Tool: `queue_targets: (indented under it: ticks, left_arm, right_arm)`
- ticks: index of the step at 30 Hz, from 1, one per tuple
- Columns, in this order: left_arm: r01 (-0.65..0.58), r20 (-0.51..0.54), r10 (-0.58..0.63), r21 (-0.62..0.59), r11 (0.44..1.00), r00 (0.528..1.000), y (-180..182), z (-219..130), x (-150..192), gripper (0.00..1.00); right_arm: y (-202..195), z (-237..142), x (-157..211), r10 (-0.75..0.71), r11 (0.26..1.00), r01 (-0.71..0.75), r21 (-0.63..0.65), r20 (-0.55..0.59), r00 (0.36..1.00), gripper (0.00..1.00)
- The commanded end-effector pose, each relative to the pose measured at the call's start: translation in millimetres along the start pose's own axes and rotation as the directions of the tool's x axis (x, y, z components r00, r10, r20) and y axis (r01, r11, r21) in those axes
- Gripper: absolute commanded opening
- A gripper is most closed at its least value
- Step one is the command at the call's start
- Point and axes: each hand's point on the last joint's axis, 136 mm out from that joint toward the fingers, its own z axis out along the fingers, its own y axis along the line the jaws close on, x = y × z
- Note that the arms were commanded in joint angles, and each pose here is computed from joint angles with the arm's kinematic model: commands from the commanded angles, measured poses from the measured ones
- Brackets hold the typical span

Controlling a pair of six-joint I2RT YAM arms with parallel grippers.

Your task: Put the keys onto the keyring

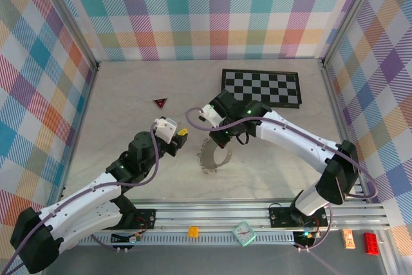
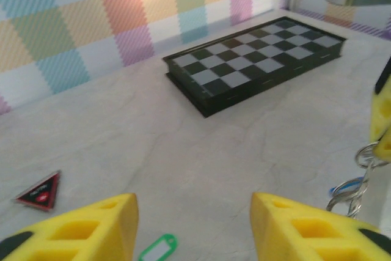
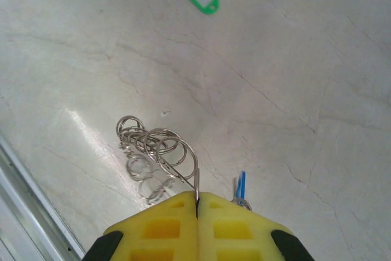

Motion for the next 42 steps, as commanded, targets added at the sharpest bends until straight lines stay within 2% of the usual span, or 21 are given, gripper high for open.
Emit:
queue_targets:
  ticks: [1,4,10,17,23,29,36,42]
  left_arm:
    - [-0.074,0.09,0.059,0.168,0.983,0.994,-22.2,-1.9,-30.5,0.42]
    - [-0.101,0.109,0.075,0.261,0.96,0.991,-33.6,-2.8,-29.0,0.38]
    - [-0.153,0.145,0.1,0.425,0.892,0.984,-58.3,-6.0,-20.9,0.32]
    - [-0.202,0.193,0.113,0.548,0.812,0.975,-82.0,-9.9,-11.8,0.28]
    - [-0.252,0.234,0.137,0.59,0.767,0.963,-91.8,-12.5,-10.2,0.25]
    - [-0.249,0.204,0.151,0.654,0.714,0.967,-102.0,-12.9,2.2,0.24]
    - [-0.242,0.185,0.158,0.656,0.715,0.97,-102.3,-3.1,8.1,0.24]
    - [-0.231,0.19,0.136,0.694,0.682,0.972,-109.1,-5.0,6.2,0.25]
  right_arm:
    - [12.3,-21.9,-11.6,-0.096,0.993,0.1,-0.066,0.065,0.993,0.0]
    - [19.9,-25.8,-14.1,-0.131,0.984,0.14,-0.105,0.089,0.987,0.0]
    - [20.0,-30.9,-10.2,-0.2,0.973,0.209,-0.098,0.093,0.975,0.0]
    - [27.1,-43.5,-7.9,-0.298,0.943,0.314,-0.11,0.138,0.945,0.0]
    - [33.5,-47.9,-3.4,-0.371,0.911,0.391,-0.131,0.153,0.916,0.0]
    - [37.3,-48.4,-0.5,-0.42,0.886,0.442,-0.142,0.163,0.893,0.0]
    - [45.3,-44.5,8.1,-0.457,0.857,0.485,-0.176,0.178,0.872,0.0]
    - [49.0,-40.7,10.0,-0.495,0.836,0.522,-0.168,0.178,0.85,0.0]
